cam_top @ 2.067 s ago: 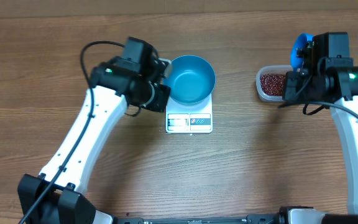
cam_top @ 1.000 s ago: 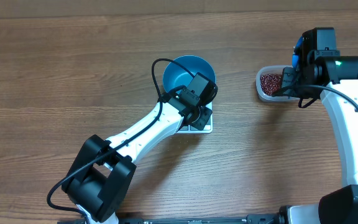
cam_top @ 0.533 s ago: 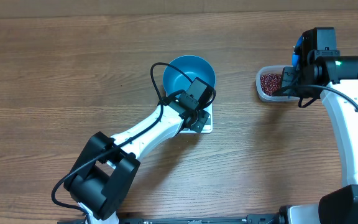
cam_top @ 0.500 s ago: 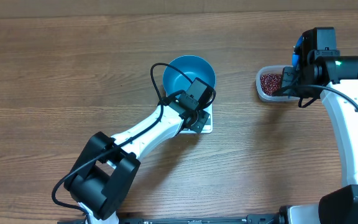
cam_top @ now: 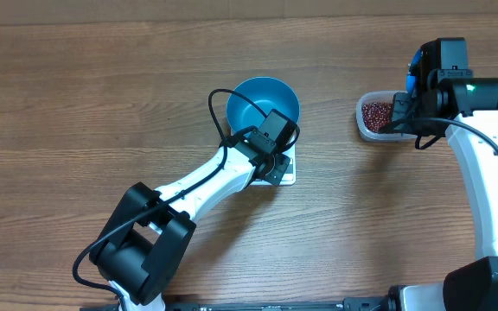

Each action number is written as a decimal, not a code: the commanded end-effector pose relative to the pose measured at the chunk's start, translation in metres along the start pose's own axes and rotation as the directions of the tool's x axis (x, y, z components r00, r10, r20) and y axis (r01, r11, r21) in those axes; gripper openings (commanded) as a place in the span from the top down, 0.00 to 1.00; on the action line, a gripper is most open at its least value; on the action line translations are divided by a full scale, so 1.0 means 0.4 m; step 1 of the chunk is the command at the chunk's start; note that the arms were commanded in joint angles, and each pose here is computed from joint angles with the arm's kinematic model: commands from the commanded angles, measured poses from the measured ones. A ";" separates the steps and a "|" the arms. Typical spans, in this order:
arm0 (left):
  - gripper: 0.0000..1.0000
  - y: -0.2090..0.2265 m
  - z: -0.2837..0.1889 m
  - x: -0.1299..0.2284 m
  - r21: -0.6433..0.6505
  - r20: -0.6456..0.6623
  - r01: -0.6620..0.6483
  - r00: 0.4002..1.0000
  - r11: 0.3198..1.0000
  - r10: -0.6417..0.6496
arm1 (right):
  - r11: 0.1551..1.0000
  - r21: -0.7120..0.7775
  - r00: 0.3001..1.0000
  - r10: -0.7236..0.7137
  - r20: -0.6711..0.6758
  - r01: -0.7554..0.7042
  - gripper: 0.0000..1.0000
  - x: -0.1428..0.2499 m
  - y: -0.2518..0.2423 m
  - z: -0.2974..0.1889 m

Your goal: Scoop item into bowl and weigh 150g on scale

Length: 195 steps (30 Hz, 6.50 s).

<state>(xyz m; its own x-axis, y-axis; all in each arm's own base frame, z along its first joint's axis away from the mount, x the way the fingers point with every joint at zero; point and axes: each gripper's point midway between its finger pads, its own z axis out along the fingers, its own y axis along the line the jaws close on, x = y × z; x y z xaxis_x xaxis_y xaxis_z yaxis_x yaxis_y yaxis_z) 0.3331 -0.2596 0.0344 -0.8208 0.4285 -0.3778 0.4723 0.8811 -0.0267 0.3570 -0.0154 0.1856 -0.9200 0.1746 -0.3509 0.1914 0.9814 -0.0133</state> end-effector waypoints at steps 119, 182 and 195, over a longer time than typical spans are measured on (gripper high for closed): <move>0.96 0.032 0.106 0.108 -0.042 -0.318 0.050 0.946 0.998 -0.061 | 1.000 0.014 1.000 0.005 0.006 -0.006 0.96 -0.002 -0.008 -0.002; 0.71 0.197 -0.077 -0.163 -0.089 -0.165 0.446 0.875 0.891 -0.455 | 1.000 0.009 1.000 0.008 0.028 -0.008 0.91 -0.016 -0.005 -0.002; 0.76 0.249 -0.109 -0.140 -0.201 -0.146 0.428 0.877 0.881 -0.459 | 1.000 -0.001 1.000 0.008 0.026 -0.008 0.83 -0.015 -0.001 -0.002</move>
<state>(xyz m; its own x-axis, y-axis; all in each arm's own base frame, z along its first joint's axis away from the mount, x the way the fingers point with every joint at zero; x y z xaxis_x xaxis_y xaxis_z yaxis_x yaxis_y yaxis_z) 0.4049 -0.1983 0.0793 -0.9905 0.0181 -0.1363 0.0220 0.9994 -0.0273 0.3611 -0.0151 0.1871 -0.9136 0.1750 -0.3671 0.1913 0.9815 -0.0081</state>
